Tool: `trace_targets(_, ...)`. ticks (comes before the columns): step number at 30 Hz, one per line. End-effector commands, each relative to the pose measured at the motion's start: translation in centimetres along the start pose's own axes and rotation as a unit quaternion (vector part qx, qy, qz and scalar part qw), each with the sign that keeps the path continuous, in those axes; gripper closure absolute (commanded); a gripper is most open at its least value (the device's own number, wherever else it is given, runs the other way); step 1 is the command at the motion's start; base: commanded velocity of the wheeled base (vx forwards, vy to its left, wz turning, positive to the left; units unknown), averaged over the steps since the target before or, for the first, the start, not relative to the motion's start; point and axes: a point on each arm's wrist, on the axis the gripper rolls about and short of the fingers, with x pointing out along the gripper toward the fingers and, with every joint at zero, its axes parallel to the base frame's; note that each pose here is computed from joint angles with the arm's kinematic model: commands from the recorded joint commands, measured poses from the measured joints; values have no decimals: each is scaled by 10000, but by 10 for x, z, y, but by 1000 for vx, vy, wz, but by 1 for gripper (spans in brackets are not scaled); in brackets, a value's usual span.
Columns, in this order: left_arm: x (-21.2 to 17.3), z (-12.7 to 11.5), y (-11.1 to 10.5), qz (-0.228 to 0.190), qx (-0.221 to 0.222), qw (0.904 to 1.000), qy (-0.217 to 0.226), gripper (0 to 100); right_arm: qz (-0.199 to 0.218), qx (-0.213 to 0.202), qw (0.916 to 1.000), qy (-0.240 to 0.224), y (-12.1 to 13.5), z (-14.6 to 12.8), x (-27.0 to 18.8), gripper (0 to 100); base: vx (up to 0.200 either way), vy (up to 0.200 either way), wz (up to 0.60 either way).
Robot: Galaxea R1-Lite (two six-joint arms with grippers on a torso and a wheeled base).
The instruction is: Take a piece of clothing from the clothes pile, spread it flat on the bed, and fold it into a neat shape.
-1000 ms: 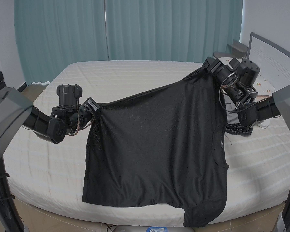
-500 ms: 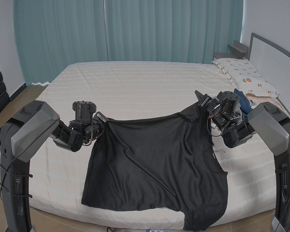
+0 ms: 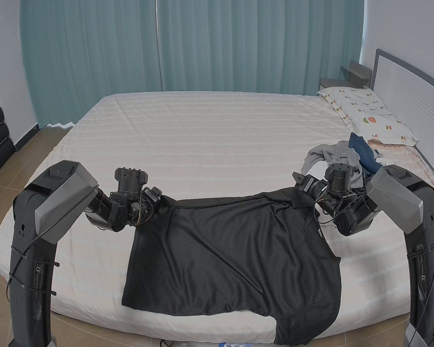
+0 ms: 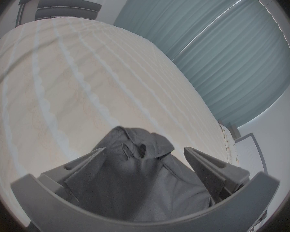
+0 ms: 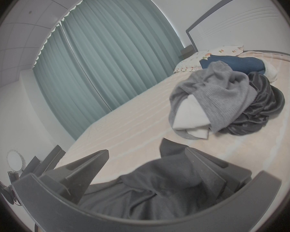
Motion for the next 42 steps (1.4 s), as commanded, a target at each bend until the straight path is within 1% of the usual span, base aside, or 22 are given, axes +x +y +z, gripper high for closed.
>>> trace_targets(1,-7,10,-6,-70,-53,9999,-111,0,-74,12,10000,-4,-4,14,-9,0,0,0,0)
trace_targets(4,-22,14,-5,-67,-53,10000,-47,0,-85,35,9999,63,-9,29,-25,0,0,0,0)
trace_targets(5,-24,15,-4,-82,-58,9999,-38,0,-79,44,9999,67,-9,30,-27,0,0,0,0)
trace_targets(6,-35,15,-1,-102,-42,9999,121,0,-112,75,9998,138,-14,35,-37,0,0,0,0)
trace_targets(8,-50,15,-1,-253,-39,9992,304,0,-170,116,9993,319,-20,35,-52,0,0,0,0)
trace_targets(10,-68,15,2,-389,-54,9985,377,0,-239,167,9980,556,-26,30,-69,0,0,0,0)
trace_targets(11,-69,15,2,-394,-54,9985,383,0,-251,177,9979,576,-27,30,-70,0,0,0,0)
trace_targets(12,-78,13,6,-444,-55,9981,413,0,-318,242,9966,716,-29,27,-81,0,0,0,0)
trace_targets(13,-91,9,13,-484,-44,9979,430,0,-419,411,9945,871,-32,23,-96,0,0,0,0)
trace_targets(16,-111,-1,27,-600,-48,9971,474,0,-551,816,9887,1131,-38,13,-121,0,0,0,0)
trace_targets(19,-127,-14,45,-639,-39,9960,620,0,-653,999,9843,1297,-46,3,-138,0,0,0,0)
trace_targets(22,-141,-30,62,-650,-11,9947,795,0,-773,1042,9804,1483,-54,-11,-159,0,0,0,0)
trace_targets(24,-147,-37,71,-641,-36,9944,843,0,-755,1074,9787,1581,-58,-18,-169,0,0,0,0)
trace_targets(27,-154,-44,78,-811,-176,9921,945,0,-477,1334,9733,1806,-63,-28,-180,0,0,0,0)
trace_targets(29,-159,-46,82,-895,-219,9904,1027,0,-281,1453,9729,1777,-63,-31,-183,0,0,0,0)
trace_targets(33,-166,-53,96,-724,-224,9901,1183,0,-388,1465,9682,1990,-72,-46,-195,0,-200,0,0)
trace_targets(36,-167,-53,99,-689,-242,9903,1185,0,-390,1498,9675,1999,-75,-50,-198,0,-200,0,0)
trace_targets(37,-165,-56,102,-634,-204,9901,1232,0,-468,1483,9662,2057,-80,-56,-198,0,-200,0,0)
trace_targets(40,-160,-62,107,-488,-170,9903,1286,0,-491,1494,9646,2116,-82,-59,-198,0,-200,0,0)
trace_targets(42,-158,-63,108,-497,-170,9905,1271,0,-492,1499,9650,2095,-82,-58,-198,0,-200,0,0)
